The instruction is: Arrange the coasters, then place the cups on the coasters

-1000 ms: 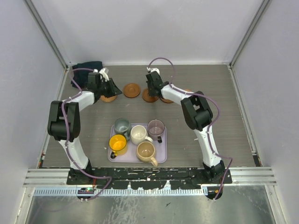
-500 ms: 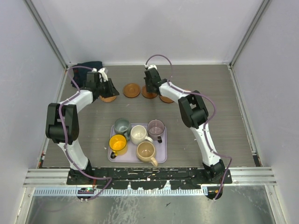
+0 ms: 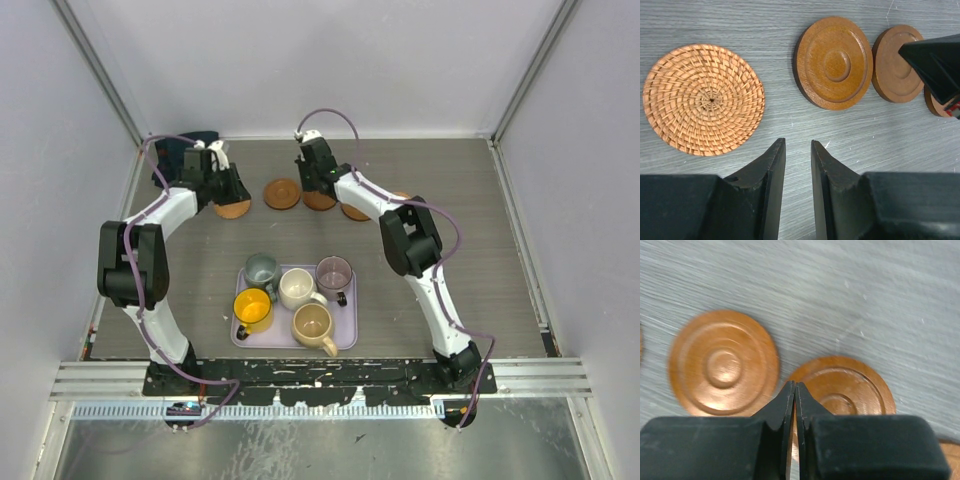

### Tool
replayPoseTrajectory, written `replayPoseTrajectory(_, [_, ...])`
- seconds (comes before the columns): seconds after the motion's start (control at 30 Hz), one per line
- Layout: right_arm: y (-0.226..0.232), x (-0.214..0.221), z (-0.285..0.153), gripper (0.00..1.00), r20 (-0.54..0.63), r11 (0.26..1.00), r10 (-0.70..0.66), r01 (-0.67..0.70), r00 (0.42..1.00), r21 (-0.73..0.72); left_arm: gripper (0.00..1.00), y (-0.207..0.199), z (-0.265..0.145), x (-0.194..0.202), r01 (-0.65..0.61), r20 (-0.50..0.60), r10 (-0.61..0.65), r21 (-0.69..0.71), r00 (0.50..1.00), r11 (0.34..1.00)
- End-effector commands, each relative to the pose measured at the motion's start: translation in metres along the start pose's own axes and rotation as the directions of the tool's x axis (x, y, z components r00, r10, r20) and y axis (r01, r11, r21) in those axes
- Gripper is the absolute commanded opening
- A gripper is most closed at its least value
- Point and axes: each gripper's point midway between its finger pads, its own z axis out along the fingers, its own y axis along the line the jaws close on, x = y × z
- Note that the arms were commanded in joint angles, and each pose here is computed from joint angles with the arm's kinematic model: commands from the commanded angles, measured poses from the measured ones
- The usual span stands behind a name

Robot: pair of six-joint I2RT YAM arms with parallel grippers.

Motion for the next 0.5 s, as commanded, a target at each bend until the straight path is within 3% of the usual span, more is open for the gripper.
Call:
replayPoseTrajectory(0.0, [0.046, -0.061, -0.022, 0.11, 0.149, 0.994, -0.075, 0.085, 0.986, -0.063, 0.29, 0.001, -0.010, -0.021, -0.010, 0.054, 0.010, -0.009, 0.998, 1.000])
replayPoseTrajectory(0.17, [0.058, -0.070, -0.019, 0.13, 0.174, 0.993, -0.074, 0.089, 0.982, -0.079, 0.29, 0.007, -0.011, -0.018, 0.006, 0.051, -0.006, -0.010, 0.999, 1.000])
replayPoseTrajectory(0.47, [0.077, -0.046, 0.004, 0.13, 0.138, 0.987, -0.065, 0.084, 0.988, -0.139, 0.29, 0.018, -0.009, -0.017, 0.023, 0.054, -0.021, -0.034, 0.998, 0.999])
